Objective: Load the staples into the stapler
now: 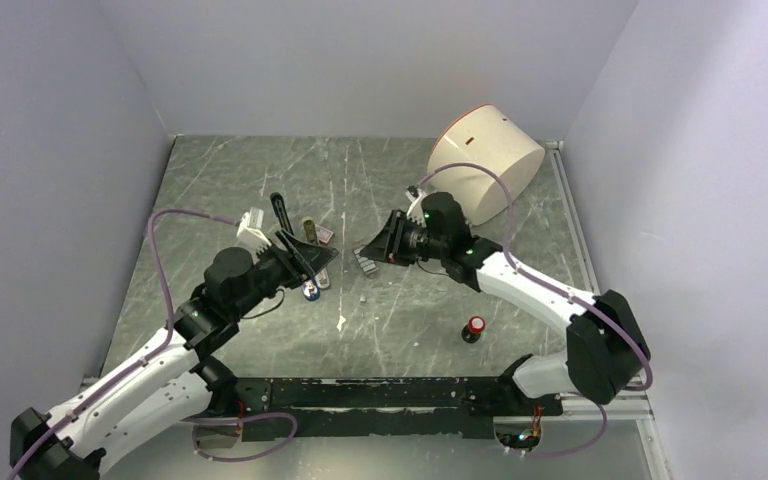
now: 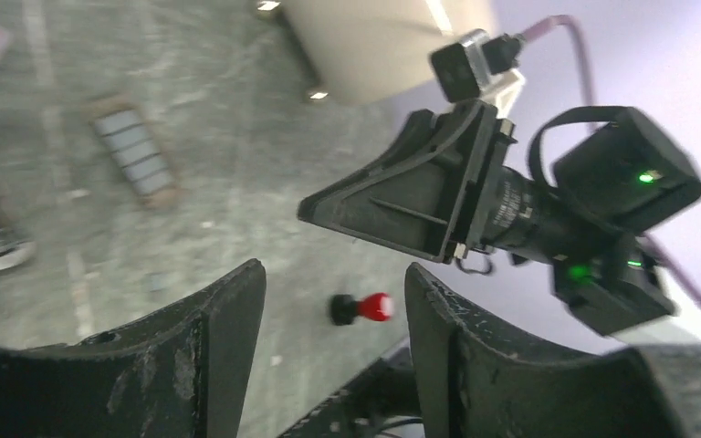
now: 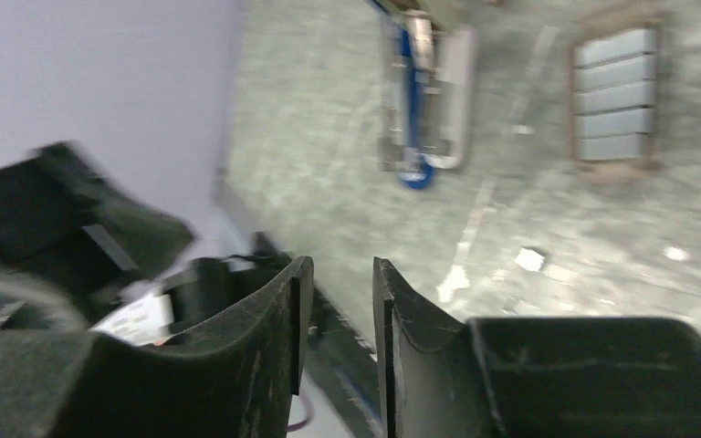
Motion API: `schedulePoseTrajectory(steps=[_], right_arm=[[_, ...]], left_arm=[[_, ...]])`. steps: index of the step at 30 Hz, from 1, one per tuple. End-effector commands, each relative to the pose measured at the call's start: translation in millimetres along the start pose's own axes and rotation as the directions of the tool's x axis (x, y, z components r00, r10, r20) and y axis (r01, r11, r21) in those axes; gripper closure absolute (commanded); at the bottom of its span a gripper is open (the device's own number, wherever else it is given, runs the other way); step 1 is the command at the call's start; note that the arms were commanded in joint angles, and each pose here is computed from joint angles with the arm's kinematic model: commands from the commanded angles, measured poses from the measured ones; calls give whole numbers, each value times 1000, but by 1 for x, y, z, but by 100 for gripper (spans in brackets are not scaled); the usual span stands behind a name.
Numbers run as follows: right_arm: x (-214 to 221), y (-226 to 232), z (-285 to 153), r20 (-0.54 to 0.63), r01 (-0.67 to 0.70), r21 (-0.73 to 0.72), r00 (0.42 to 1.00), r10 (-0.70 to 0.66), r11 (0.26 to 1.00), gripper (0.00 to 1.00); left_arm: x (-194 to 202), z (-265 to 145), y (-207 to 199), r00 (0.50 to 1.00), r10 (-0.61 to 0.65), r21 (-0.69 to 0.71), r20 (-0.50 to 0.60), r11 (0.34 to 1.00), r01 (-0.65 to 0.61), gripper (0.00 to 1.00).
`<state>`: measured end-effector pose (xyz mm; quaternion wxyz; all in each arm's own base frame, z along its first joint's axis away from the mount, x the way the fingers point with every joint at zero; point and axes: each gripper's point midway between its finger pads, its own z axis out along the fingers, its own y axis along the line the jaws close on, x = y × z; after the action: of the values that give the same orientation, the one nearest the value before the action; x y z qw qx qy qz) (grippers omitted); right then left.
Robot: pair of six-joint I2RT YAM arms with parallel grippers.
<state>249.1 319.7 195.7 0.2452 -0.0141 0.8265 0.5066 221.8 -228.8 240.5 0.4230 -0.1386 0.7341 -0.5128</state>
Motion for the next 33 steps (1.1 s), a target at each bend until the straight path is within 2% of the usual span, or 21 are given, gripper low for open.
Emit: schedulePoseTrajectory(steps=[1,4,7,9,12,14,16,25,33], right_arm=[[19,-81,3,-93,207,397,978,-185,894,63],[35,-102,7,-185,319,532,948,-260,784,57],[45,-112,11,-236,372,629,928,-289,682,50],[51,-117,15,-246,380,668,924,-292,640,45],[56,-124,21,-249,367,712,929,-273,599,44],[62,-128,27,-259,356,730,934,-246,584,52],[68,-130,35,-269,356,736,934,-234,576,56],[78,-131,60,-295,367,743,930,-219,560,55],[80,-138,62,-301,366,756,931,-208,542,61]], left_arm=[[-4,-24,72,982,181,-351,-47,918,-186,36],[-5,-31,81,976,210,-394,-62,893,-218,34],[-7,-36,86,973,223,-419,-56,880,-226,33],[-12,-39,88,971,235,-437,-43,870,-230,32],[-21,-44,88,965,261,-467,-30,850,-245,32],[-27,-48,86,959,281,-485,-25,835,-258,32],[-33,-52,83,953,302,-506,-27,818,-273,32],[-61,-73,73,912,409,-577,-42,735,-356,29],[-57,-72,79,906,420,-572,-49,732,-370,28]])
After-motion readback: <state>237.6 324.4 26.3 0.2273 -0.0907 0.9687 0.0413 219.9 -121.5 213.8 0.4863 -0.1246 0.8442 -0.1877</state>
